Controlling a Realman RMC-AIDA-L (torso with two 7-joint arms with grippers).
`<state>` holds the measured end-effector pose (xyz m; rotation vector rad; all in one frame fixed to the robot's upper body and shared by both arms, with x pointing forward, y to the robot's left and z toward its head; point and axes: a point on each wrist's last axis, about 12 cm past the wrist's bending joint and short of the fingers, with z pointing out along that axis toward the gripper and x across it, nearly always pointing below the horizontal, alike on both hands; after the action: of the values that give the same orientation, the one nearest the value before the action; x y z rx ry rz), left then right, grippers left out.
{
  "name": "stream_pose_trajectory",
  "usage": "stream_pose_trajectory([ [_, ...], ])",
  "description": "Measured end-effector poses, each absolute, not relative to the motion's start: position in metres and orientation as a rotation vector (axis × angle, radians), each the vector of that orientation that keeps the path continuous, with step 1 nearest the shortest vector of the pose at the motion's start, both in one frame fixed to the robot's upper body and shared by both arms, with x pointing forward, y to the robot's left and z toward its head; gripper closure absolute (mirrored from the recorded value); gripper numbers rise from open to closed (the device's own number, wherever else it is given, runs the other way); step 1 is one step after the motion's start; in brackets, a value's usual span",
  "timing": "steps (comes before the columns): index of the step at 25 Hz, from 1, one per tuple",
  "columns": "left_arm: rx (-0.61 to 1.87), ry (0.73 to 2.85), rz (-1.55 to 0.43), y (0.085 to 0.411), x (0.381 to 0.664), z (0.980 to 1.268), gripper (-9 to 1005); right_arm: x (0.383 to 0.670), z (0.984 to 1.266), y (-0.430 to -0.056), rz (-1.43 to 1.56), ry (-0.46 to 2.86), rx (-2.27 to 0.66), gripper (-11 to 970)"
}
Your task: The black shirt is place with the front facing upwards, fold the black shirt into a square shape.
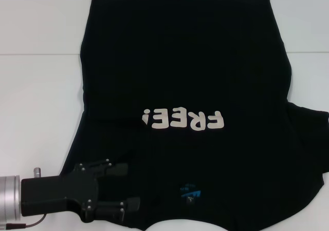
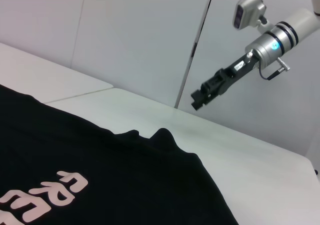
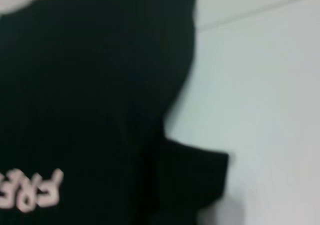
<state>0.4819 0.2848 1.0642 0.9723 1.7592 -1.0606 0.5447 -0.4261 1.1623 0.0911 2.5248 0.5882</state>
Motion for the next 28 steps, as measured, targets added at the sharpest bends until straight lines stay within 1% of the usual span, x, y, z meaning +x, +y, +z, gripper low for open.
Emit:
stream_pose_trajectory([
  [4, 0.978, 1.755, -1.062, 0.284, 0.483, 1.065, 114, 0.553, 1.158, -0.418, 0.524, 2.594, 0.048, 44],
  [10, 0.981, 1.753, -1.062, 0.284, 0.483, 1.065, 114, 0.568, 1.153, -0.4, 0.535, 2.593, -0.005, 43],
  [14, 0.981, 1.752, -1.062, 0.284, 0.483, 1.066, 113, 0.577, 1.139, -0.387, 0.557, 2.626, -0.035, 44],
  [18, 0.98, 1.754, -1.058, 0.284, 0.484, 1.065, 113, 0.583, 1.128, -0.382, 0.554, 2.638, -0.032, 45],
  [28, 0.977, 1.761, -1.043, 0.284, 0.485, 1.064, 118, 0.597, 1.117, -0.364, 0.566, 2.629, -0.071, 46],
])
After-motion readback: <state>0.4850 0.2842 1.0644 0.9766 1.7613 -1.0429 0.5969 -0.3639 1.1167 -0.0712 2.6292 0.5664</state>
